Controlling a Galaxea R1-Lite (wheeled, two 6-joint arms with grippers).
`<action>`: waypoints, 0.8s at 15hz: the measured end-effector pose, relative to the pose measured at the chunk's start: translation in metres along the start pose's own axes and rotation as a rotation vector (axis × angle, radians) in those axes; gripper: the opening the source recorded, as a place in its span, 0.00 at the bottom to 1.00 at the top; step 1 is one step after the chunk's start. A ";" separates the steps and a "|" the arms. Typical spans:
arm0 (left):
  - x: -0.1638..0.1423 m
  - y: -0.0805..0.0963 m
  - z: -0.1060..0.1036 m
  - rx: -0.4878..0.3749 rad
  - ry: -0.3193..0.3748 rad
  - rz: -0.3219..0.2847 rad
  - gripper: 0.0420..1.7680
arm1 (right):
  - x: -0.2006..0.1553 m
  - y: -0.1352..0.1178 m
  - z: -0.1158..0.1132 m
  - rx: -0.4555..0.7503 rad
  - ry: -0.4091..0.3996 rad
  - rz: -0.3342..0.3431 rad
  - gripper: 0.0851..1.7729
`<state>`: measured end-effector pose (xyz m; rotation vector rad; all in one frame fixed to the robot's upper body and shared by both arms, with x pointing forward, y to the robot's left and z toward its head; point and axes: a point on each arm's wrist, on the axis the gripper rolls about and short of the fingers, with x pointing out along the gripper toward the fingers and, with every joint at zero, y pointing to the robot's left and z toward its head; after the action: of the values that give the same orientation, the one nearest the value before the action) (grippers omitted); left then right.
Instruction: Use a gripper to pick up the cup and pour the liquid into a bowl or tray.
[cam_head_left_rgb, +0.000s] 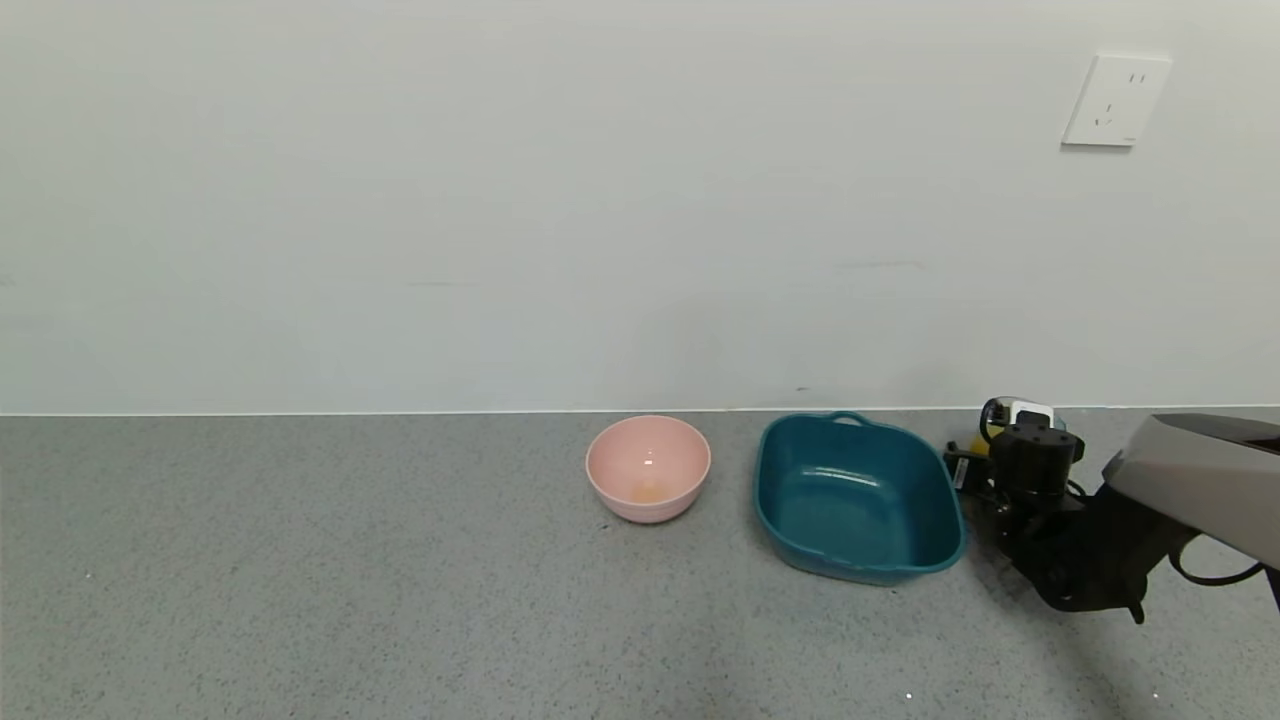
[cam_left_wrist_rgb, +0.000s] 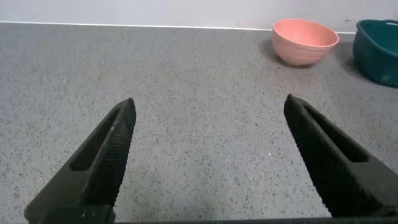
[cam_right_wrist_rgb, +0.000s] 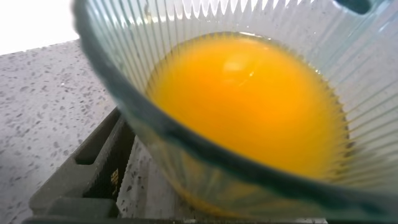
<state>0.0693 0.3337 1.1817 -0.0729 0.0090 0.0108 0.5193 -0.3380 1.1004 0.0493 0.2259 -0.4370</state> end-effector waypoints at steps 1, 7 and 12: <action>0.000 0.000 0.000 0.000 0.000 0.000 0.97 | 0.001 0.000 0.000 0.001 -0.004 -0.009 0.96; 0.000 0.000 0.000 0.000 0.000 0.000 0.97 | 0.007 0.001 -0.004 0.002 -0.004 -0.015 0.96; 0.000 0.000 0.000 0.000 0.000 0.000 0.97 | 0.007 0.001 -0.005 0.001 0.000 -0.015 0.76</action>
<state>0.0693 0.3337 1.1818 -0.0729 0.0086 0.0107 0.5247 -0.3400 1.0943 0.0489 0.2263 -0.4519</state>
